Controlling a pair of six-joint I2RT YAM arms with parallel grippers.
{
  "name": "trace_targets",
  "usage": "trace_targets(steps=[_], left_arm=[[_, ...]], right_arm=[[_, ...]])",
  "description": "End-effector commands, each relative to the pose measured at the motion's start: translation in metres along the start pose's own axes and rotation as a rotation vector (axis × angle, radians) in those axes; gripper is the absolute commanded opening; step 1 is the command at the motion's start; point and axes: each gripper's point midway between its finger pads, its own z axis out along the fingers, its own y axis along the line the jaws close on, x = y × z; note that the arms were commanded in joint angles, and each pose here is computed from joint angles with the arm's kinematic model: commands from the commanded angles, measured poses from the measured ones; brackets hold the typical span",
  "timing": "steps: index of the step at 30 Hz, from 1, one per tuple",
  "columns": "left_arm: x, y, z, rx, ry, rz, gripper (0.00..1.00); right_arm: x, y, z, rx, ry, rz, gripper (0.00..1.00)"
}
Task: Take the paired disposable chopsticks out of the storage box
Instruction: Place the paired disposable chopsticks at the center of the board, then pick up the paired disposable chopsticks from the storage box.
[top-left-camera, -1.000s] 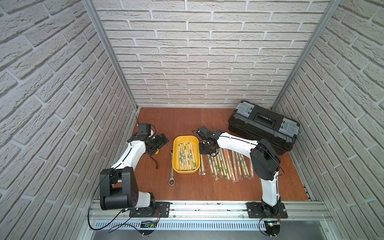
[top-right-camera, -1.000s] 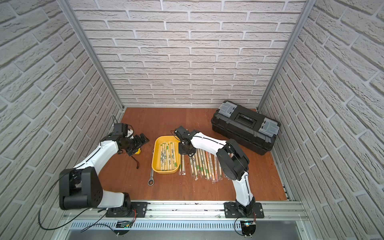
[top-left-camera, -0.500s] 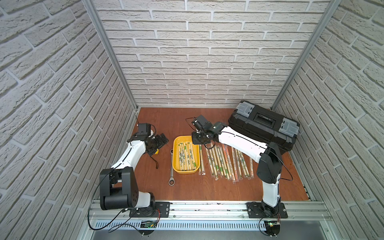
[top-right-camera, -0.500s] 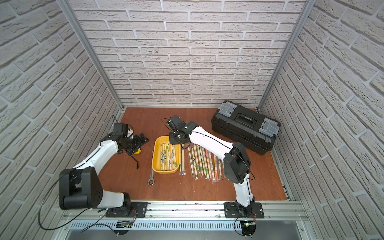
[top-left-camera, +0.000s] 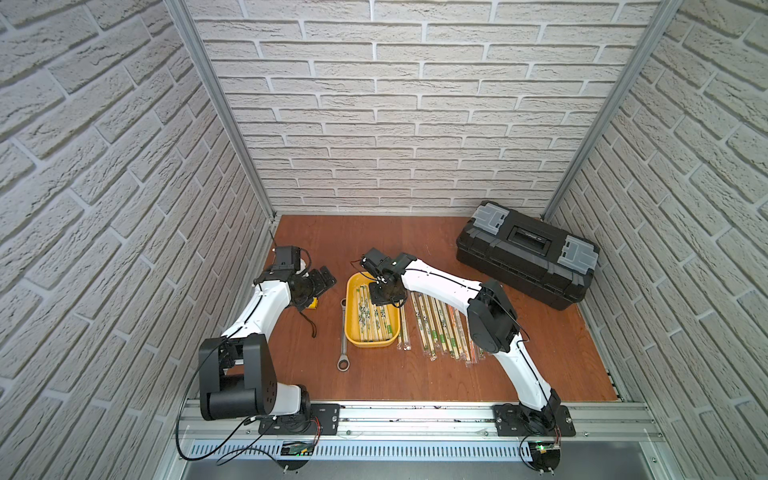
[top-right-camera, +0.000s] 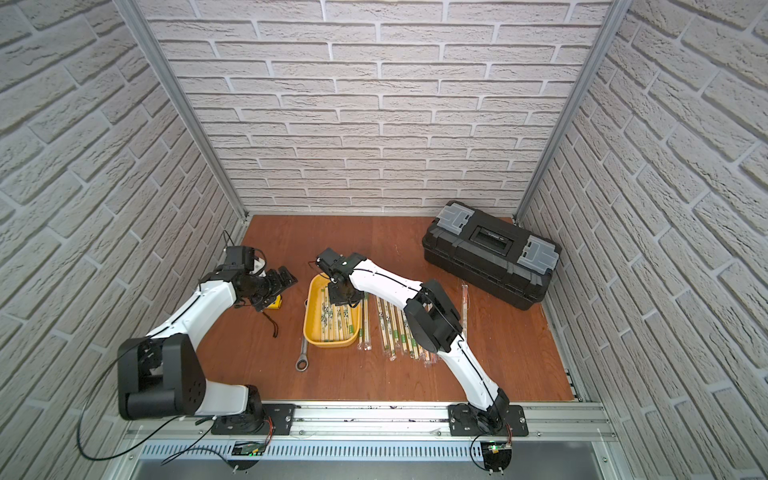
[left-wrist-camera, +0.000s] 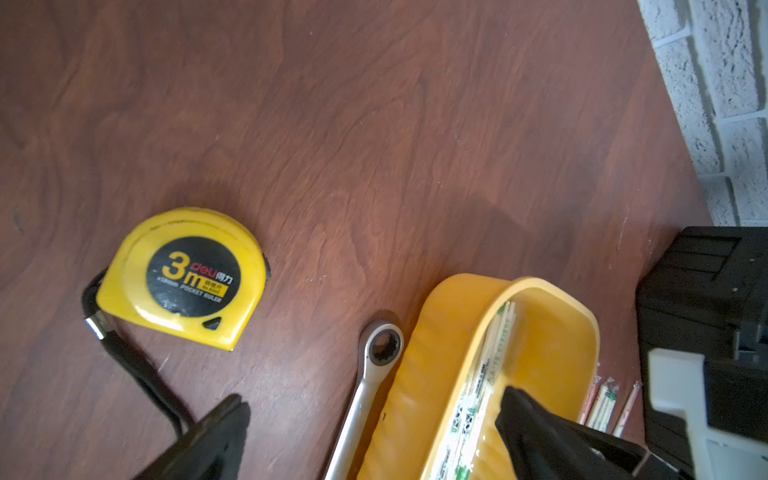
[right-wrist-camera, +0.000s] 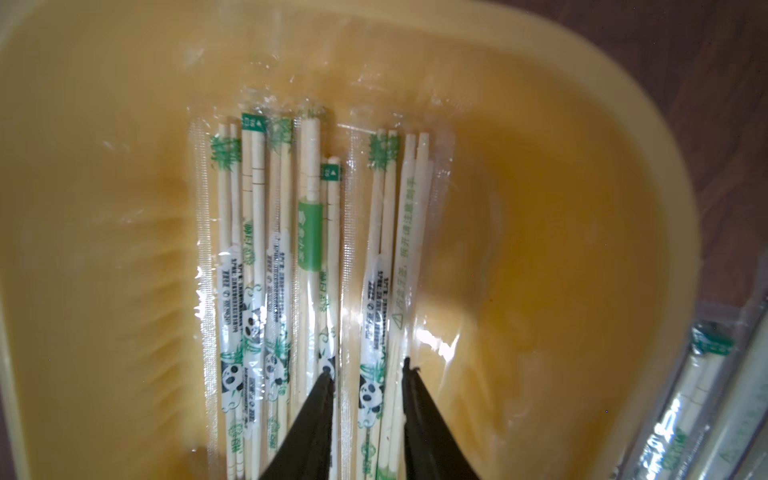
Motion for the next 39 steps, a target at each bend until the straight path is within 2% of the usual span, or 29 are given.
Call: trace_targets(steps=[1,23,27,31,39], left_arm=[[-0.011,-0.008,-0.010,0.025,-0.039,0.023,0.98],[-0.007,-0.009,-0.008,0.063,-0.030,0.005,0.98],[-0.006,-0.008,-0.007,0.067,-0.027,0.001,0.98],[-0.006,-0.008,-0.005,0.066,-0.025,0.000,0.98],[-0.006,-0.007,-0.005,0.058,-0.022,-0.001,0.98]], right_arm=[[-0.006,-0.006,-0.006,0.057,-0.024,-0.015,0.30],[-0.010,-0.008,0.036,0.116,0.026,-0.034,0.24],[-0.008,-0.007,0.042,0.109,0.047,-0.027,0.17],[-0.010,-0.006,0.035,0.095,0.045,-0.019,0.05],[-0.024,-0.003,-0.007,0.051,-0.027,-0.007,0.02]])
